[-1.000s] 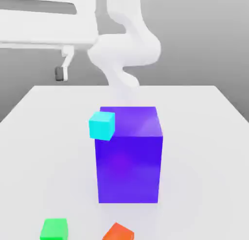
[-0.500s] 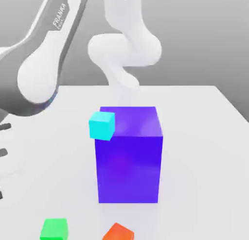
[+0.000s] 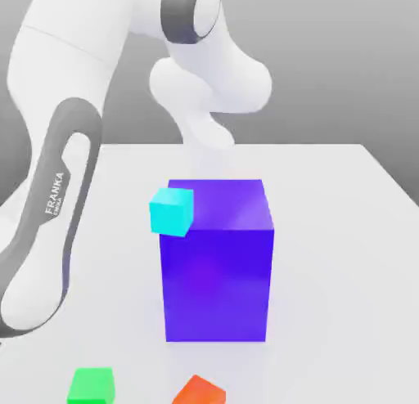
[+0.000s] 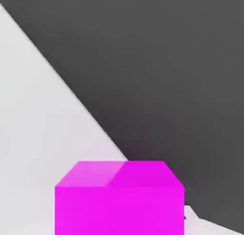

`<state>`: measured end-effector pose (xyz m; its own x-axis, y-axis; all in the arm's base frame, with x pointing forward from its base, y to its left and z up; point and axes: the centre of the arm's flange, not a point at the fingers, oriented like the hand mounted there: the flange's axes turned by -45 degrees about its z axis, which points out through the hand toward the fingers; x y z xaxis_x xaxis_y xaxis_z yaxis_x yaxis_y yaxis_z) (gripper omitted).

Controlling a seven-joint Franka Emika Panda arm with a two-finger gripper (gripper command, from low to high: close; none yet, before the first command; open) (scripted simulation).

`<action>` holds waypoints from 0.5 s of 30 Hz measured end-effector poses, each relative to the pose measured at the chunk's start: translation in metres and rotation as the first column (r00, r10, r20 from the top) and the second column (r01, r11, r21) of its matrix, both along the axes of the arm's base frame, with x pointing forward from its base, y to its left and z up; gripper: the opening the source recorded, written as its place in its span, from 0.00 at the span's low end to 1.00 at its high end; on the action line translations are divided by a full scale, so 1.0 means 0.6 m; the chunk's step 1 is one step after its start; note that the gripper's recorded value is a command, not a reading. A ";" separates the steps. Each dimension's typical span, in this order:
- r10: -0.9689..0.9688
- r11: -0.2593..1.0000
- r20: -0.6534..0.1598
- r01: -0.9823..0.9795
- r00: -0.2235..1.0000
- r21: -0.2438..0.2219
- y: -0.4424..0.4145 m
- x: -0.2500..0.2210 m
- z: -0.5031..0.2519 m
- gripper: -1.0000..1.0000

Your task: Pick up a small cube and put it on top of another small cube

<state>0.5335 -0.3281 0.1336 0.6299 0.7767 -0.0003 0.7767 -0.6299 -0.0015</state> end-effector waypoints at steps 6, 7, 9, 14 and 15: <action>-0.059 0.998 -0.001 0.059 0.998 -0.007 0.033 -0.001 0.110 0.00; -0.086 0.996 -0.001 0.086 0.996 -0.010 0.047 -0.002 0.118 0.00; -0.140 0.990 0.000 0.140 0.990 -0.014 0.076 -0.005 0.131 0.00; -0.274 0.962 0.004 0.274 0.962 -0.017 0.151 -0.018 0.157 0.00; -0.300 0.954 0.004 0.300 0.954 -0.017 0.165 -0.022 0.162 0.00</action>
